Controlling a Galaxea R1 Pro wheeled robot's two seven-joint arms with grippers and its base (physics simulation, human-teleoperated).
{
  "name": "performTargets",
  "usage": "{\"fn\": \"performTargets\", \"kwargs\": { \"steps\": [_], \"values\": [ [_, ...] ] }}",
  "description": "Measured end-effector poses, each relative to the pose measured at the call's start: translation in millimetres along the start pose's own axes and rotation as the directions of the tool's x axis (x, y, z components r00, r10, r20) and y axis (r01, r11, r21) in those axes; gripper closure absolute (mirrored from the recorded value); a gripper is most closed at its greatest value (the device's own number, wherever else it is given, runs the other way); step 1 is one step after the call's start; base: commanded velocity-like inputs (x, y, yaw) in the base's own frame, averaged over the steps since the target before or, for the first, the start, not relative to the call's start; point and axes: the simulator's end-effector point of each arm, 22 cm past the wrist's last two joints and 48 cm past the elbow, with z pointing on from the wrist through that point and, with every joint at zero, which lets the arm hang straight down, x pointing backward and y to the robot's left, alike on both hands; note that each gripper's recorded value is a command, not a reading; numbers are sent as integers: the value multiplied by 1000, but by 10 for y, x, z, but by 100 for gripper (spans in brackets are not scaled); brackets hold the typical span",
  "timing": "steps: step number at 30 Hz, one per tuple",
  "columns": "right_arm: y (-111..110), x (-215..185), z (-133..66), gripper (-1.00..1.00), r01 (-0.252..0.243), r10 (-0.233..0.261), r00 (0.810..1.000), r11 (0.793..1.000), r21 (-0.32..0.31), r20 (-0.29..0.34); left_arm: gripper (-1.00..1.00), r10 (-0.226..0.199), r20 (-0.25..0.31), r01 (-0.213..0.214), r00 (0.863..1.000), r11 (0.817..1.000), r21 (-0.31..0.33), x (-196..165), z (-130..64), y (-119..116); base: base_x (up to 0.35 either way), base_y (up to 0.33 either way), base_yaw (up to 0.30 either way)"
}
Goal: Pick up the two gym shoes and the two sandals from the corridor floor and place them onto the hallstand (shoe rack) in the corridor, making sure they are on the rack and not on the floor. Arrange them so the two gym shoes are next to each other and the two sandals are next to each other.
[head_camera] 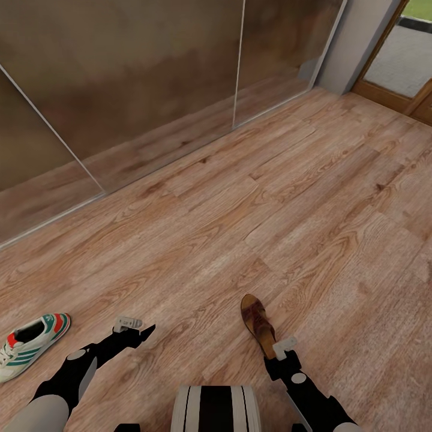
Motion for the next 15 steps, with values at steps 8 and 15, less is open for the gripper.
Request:
{"fn": "performTargets", "kwargs": {
  "steps": [8,15],
  "values": [
    [0,6,0,100,1,-1,1000,1000,1,-1,-100,22,23,-22,999,1000,-4,-133,-9,23,0,0,0],
    [10,8,0,100,2,-2,1000,1000,-2,-2,-100,27,29,-27,999,1000,-6,-166,-11,30,0,0,0]
  ]
}}
